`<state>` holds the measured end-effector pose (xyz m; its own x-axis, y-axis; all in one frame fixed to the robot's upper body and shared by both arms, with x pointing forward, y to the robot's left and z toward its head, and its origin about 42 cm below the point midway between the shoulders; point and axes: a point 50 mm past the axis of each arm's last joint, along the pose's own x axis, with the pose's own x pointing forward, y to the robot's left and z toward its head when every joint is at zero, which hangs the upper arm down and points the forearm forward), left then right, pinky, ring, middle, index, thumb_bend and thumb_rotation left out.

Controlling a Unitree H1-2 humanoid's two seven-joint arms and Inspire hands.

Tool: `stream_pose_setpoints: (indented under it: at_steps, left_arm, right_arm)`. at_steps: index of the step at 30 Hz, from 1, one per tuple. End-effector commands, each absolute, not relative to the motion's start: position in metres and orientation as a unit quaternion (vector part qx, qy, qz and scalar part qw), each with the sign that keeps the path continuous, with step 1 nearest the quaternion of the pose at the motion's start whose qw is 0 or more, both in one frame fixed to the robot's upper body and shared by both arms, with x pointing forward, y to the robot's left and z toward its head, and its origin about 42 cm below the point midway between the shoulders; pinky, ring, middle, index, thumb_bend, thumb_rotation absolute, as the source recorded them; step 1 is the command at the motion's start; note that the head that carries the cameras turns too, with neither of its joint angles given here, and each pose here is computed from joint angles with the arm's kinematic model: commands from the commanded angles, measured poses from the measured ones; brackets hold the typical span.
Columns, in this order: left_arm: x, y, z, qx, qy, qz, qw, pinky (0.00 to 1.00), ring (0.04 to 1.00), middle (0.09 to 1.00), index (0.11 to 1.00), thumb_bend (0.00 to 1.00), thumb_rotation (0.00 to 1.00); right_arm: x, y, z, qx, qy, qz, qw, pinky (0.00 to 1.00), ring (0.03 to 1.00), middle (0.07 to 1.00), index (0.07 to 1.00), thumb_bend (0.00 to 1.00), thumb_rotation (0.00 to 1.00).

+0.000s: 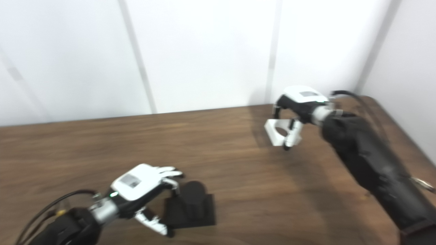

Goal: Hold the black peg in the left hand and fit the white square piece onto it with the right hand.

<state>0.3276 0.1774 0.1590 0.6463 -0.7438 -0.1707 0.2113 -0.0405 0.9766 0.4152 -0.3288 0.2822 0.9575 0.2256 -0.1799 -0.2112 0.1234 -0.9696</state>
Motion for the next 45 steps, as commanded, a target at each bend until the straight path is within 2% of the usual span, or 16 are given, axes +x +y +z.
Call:
stream_pose_setpoints:
  at_steps: [1, 12, 18, 33, 41, 45]
  left_arm:
    - [0.320, 0.176, 0.127, 0.656, -0.167, -0.400, 0.619, 0.80, 0.895, 0.874, 0.489, 0.52, 0.08]
    - [0.324, 0.169, 0.127, 0.662, -0.167, -0.391, 0.617, 0.79, 0.908, 0.879, 0.489, 0.52, 0.08]
    - [0.326, 0.167, 0.128, 0.666, -0.163, -0.389, 0.614, 0.80, 0.912, 0.890, 0.490, 0.52, 0.08]
    - [0.326, 0.164, 0.131, 0.662, -0.164, -0.388, 0.620, 0.80, 0.909, 0.890, 0.489, 0.52, 0.08]
    - [0.326, 0.163, 0.130, 0.659, -0.166, -0.387, 0.623, 0.80, 0.906, 0.890, 0.489, 0.52, 0.08]
    - [0.325, 0.161, 0.130, 0.657, -0.167, -0.387, 0.625, 0.80, 0.905, 0.892, 0.489, 0.52, 0.08]
  right_arm:
    - [0.411, -0.331, 0.313, -0.655, -0.047, 0.140, 0.741, 0.69, 0.794, 0.741, 0.480, 0.52, 0.13]
    - [0.374, -0.296, 0.342, -0.638, -0.129, 0.198, 0.733, 0.72, 0.786, 0.748, 0.480, 0.52, 0.13]
    - [0.360, -0.276, 0.355, -0.630, -0.165, 0.234, 0.722, 0.67, 0.775, 0.746, 0.479, 0.52, 0.13]
    - [0.341, -0.238, 0.367, -0.603, -0.208, 0.288, 0.715, 0.67, 0.781, 0.748, 0.478, 0.52, 0.13]
    - [0.338, -0.216, 0.360, -0.597, -0.212, 0.301, 0.712, 0.67, 0.784, 0.750, 0.479, 0.52, 0.13]
    - [0.341, -0.208, 0.348, -0.594, -0.220, 0.310, 0.709, 0.63, 0.776, 0.747, 0.478, 0.52, 0.13]
